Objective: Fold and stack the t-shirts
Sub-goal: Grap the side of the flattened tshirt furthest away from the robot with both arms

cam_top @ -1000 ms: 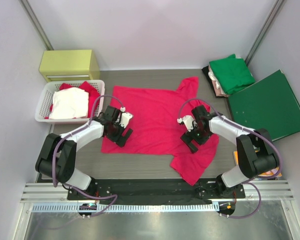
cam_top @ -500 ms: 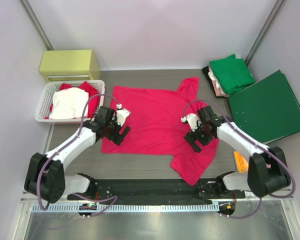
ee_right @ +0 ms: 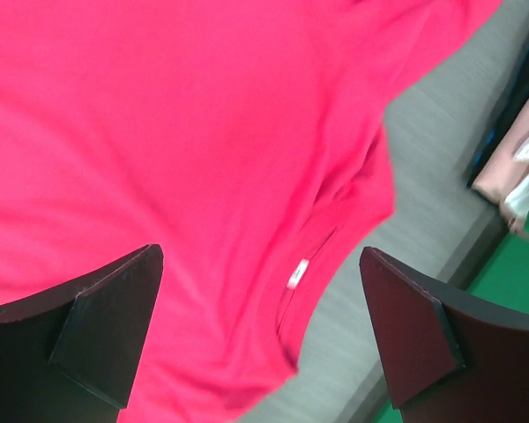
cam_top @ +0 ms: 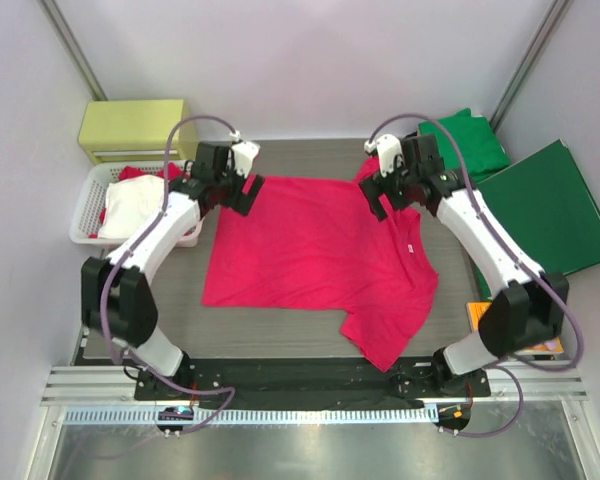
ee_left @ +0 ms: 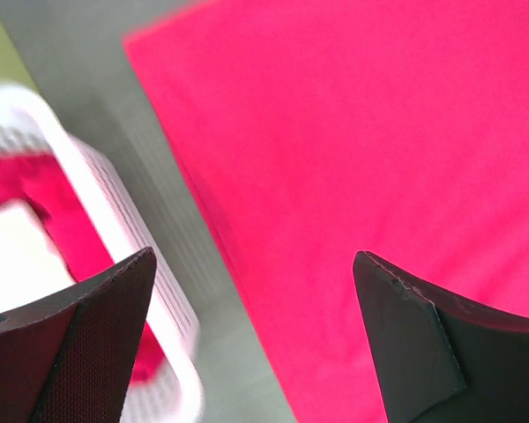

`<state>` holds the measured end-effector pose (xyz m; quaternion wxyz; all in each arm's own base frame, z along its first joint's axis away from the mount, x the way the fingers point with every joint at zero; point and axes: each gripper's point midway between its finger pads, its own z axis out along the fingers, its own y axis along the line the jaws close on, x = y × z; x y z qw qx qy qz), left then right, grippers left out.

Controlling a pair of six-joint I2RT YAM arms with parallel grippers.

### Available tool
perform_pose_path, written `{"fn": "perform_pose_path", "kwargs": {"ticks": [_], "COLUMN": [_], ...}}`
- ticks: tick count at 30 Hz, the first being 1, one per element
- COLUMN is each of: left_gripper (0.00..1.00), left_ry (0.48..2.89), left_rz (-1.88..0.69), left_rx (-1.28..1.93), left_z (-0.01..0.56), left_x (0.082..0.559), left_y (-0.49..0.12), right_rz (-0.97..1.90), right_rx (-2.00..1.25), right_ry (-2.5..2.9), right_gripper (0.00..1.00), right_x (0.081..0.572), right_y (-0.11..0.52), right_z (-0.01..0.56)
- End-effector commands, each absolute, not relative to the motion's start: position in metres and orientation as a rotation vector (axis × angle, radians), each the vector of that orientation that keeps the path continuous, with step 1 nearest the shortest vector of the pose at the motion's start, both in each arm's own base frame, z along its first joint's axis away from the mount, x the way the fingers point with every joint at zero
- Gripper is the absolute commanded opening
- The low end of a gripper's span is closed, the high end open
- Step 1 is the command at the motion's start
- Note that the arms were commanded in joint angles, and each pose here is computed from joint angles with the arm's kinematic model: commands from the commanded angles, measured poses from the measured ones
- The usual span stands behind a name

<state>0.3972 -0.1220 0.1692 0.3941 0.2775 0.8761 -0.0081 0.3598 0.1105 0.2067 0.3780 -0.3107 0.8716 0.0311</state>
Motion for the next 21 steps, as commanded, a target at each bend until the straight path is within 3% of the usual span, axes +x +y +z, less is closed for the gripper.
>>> {"fn": "perform_pose_path", "kwargs": {"ticks": [1, 12, 21], "left_gripper": [0.93, 0.94, 0.94], "left_ry": [2.265, 2.46, 2.459], "left_rz": [-0.047, -0.06, 0.0], "left_rx": [0.629, 0.536, 0.417], "left_z": [0.169, 0.085, 0.082], "left_x": [0.439, 0.493, 0.542], "left_y": [-0.122, -0.103, -0.071], "right_rz": [0.072, 0.057, -0.033], "right_rx": [-0.689, -0.438, -0.317], "right_ry": [2.248, 2.287, 2.315], "right_gripper": [1.0, 1.0, 1.0], "right_x": [0.425, 0.558, 0.609], "right_y": [0.115, 0.099, 0.048], "right_z": [0.202, 0.164, 0.134]}}
